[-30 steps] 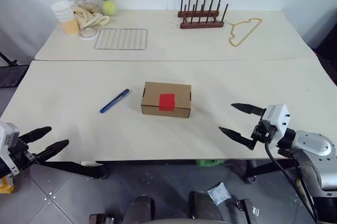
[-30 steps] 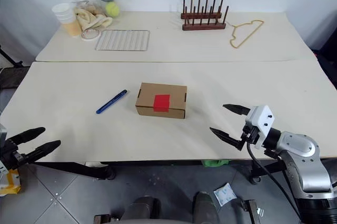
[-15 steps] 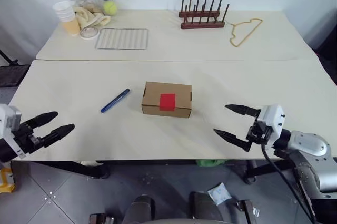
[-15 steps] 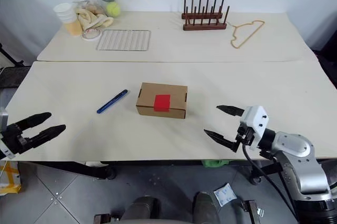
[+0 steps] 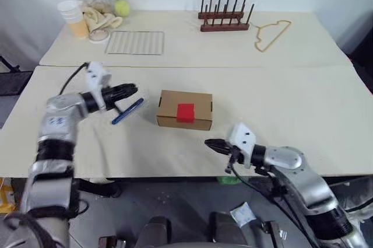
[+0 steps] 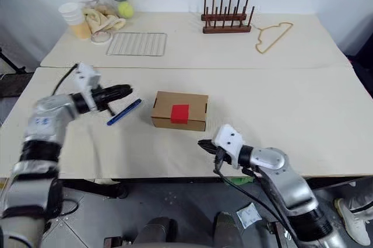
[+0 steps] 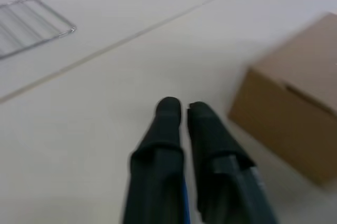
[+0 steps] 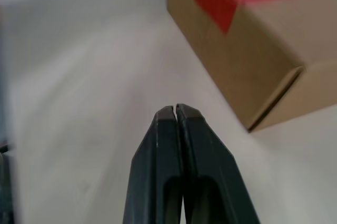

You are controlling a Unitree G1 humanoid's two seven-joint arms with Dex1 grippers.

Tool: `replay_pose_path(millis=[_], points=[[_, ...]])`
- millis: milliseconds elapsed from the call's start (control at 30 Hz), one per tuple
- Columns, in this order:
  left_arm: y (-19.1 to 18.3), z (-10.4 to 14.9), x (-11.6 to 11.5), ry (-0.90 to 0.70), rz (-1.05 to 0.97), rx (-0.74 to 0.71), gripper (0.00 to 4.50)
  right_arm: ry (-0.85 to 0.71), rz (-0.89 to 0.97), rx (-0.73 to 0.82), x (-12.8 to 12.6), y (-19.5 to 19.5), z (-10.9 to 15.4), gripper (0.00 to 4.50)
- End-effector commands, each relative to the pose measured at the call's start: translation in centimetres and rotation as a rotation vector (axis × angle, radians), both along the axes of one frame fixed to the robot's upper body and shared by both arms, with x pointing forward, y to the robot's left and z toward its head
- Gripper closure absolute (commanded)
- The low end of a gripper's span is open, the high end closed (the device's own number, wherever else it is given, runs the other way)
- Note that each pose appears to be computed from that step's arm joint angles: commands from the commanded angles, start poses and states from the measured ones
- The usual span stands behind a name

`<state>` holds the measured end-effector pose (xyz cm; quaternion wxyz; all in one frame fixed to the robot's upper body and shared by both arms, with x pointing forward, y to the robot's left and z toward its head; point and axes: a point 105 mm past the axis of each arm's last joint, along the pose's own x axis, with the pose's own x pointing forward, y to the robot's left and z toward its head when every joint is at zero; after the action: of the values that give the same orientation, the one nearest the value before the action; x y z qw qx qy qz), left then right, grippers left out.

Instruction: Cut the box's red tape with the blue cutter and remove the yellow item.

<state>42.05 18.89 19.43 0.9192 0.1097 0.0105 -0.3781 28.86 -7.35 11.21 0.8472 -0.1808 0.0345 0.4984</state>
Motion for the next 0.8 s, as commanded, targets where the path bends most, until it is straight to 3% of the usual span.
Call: replay_pose_path(millis=[33,133,400,600,800], points=[[-0.8,0.6,1.2,-0.038,0.014,0.054,4.48,-0.022,-0.024,0.007,0.6,0.5,0.5,4.50],[-4.3,0.3,2.3,-0.023,-0.033,0.085,4.48,0.023,-0.042,0.012,1.0,1.1,0.0,4.50],[-5.9,-2.1,-0.7,0.150,-0.330,0.118,4.48,-0.031,-0.167,0.008,3.1,-0.4,1.3,4.50],[-5.1,-2.7,-4.8,0.289,-0.502,0.115,4.48,-0.090,-0.253,-0.042,5.1,-3.6,2.9,4.50],[-6.2,-3.6,-8.2,0.342,-0.546,0.092,4.48,-0.116,-0.226,-0.019,6.6,-3.0,3.8,4.50]])
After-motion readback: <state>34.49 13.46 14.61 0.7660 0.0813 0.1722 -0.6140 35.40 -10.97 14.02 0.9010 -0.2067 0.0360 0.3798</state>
